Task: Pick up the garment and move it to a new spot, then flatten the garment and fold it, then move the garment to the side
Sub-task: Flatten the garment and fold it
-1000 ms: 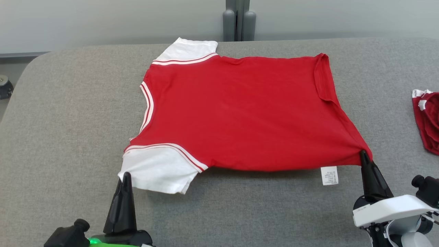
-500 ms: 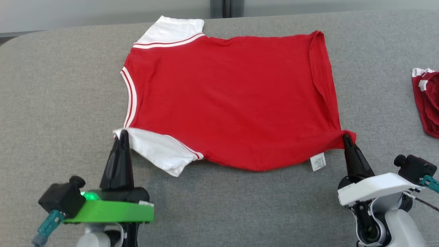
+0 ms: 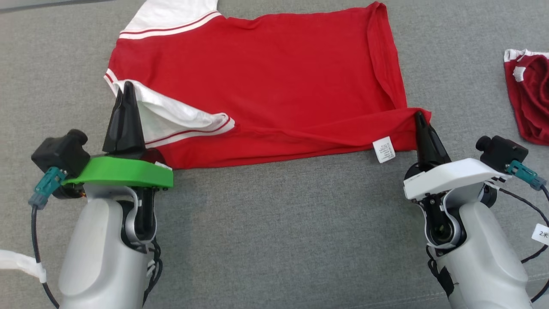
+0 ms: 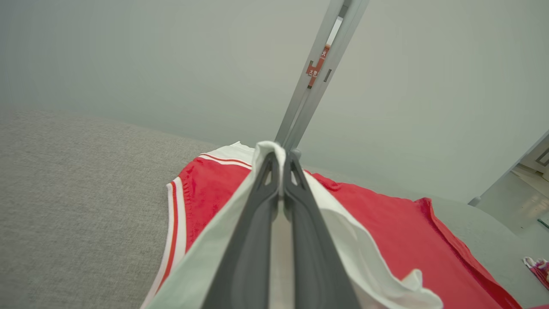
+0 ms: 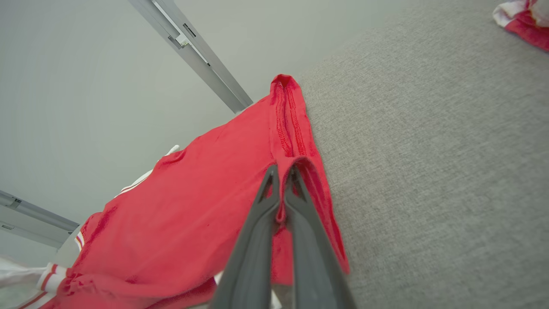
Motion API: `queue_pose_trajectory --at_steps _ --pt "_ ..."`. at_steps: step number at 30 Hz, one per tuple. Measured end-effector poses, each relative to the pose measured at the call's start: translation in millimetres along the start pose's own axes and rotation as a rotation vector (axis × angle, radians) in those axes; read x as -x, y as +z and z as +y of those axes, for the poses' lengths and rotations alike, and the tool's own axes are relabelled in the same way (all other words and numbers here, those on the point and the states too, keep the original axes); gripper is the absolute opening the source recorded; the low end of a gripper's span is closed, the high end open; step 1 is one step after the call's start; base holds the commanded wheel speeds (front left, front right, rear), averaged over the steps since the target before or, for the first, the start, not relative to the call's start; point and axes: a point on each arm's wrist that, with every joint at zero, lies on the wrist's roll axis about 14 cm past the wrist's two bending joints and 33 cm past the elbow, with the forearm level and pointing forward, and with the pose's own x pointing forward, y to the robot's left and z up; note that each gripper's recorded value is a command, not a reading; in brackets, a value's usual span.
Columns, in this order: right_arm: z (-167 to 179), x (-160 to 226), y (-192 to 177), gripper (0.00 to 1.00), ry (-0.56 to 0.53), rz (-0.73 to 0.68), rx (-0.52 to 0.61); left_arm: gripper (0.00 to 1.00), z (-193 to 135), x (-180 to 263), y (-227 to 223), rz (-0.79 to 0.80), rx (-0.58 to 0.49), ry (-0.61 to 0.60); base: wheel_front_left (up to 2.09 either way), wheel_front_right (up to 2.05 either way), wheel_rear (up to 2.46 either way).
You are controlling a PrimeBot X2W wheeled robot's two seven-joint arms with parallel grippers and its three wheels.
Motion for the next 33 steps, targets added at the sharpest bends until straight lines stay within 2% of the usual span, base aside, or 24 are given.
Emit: queue_pose_trajectory --at_steps 10,11,12,13,15,16,17,26,29,33 --pt "-5.8 -16.3 -13.2 0.00 -0.011 0.025 0.016 0.00 1.7 -48.2 -12.4 0.021 -0.056 -0.015 0.00 0.00 0.00" --pt "-5.4 -17.7 -13.8 0.18 -0.009 0.026 0.018 0.00 1.7 -52.7 -10.4 0.015 -0.063 -0.016 0.00 0.00 0.00" --pt "-5.0 -19.4 -14.0 0.43 -0.008 0.026 0.020 0.00 0.5 -57.4 -7.5 0.006 -0.069 -0.022 0.00 0.00 0.00" --pt "-4.5 -20.6 -14.2 1.00 -0.005 0.026 0.022 0.00 0.3 -60.6 -5.3 -0.001 -0.070 -0.024 0.00 0.00 0.00" --pt "-4.3 -22.9 -15.3 1.00 -0.004 0.032 0.029 0.04 0.3 -66.2 -0.9 -0.018 -0.065 -0.022 0.00 0.00 0.00" --pt "-4.5 -23.6 -14.6 1.00 -0.005 0.029 0.031 0.62 0.7 -67.2 0.5 -0.024 -0.060 -0.019 0.00 0.00 0.00" --pt "-4.2 -24.7 -12.7 1.00 -0.003 0.021 0.038 1.00 1.6 -67.8 1.9 -0.029 -0.062 -0.015 0.00 0.00 0.00" --pt "11.5 -28.8 39.5 1.00 0.039 -0.158 0.056 1.00 11.5 -52.2 21.0 -0.087 -0.042 0.017 0.00 0.00 0.00" --pt "17.7 -22.4 57.4 1.00 0.058 -0.216 0.101 1.00 19.1 -36.5 20.6 -0.085 -0.027 0.038 0.00 0.00 0.00" --pt "18.7 -6.7 62.1 1.00 0.062 -0.232 0.199 1.00 33.6 -10.9 5.5 -0.033 -0.025 0.084 0.00 0.00 0.00"
